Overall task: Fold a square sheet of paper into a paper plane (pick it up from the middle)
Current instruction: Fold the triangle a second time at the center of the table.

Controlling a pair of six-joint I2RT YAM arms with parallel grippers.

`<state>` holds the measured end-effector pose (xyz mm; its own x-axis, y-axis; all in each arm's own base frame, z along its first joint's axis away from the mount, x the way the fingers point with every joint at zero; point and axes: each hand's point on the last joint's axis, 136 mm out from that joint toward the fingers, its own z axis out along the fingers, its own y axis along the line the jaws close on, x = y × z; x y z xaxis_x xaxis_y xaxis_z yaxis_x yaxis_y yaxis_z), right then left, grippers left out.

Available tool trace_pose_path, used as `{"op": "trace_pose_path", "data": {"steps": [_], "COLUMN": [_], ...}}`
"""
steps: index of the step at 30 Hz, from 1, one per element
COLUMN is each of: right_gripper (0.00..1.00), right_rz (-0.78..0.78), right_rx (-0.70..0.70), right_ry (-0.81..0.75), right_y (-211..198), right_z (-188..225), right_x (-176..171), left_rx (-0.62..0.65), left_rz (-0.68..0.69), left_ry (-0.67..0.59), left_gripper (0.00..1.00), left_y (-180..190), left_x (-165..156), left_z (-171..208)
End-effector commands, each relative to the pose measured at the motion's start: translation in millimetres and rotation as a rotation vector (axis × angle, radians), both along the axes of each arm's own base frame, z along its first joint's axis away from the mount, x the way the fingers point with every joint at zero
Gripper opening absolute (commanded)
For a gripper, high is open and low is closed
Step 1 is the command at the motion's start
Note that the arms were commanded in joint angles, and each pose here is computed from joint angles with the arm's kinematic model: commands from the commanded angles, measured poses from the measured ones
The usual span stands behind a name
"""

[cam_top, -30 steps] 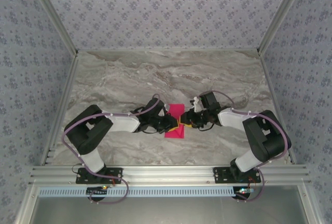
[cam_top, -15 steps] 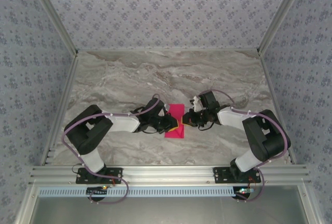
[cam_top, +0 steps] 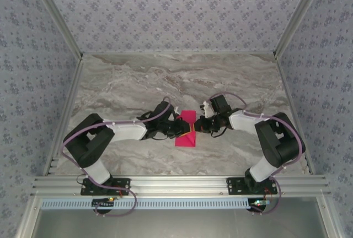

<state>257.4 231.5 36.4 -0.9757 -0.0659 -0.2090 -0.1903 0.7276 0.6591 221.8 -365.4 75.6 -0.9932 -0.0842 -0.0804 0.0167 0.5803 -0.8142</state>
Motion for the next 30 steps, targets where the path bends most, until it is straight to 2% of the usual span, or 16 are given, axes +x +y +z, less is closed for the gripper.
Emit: {"op": "trace_pose_path", "data": {"steps": [1,30], "right_gripper": [0.05,0.05], "right_rz": [0.026,0.053], "right_rx": [-0.024,-0.058], "right_ry": [-0.019,-0.009], "right_y": [1,2], "right_z": [-1,-13], "right_x": [4,11], "left_rx": [0.014,0.051], "left_rz": [-0.009,-0.013], "left_ry": [-0.022,0.037], "left_gripper": [0.14,0.12], "left_y": [-6,-11], "left_x": [7,7], "left_z": [-2,-34]}}
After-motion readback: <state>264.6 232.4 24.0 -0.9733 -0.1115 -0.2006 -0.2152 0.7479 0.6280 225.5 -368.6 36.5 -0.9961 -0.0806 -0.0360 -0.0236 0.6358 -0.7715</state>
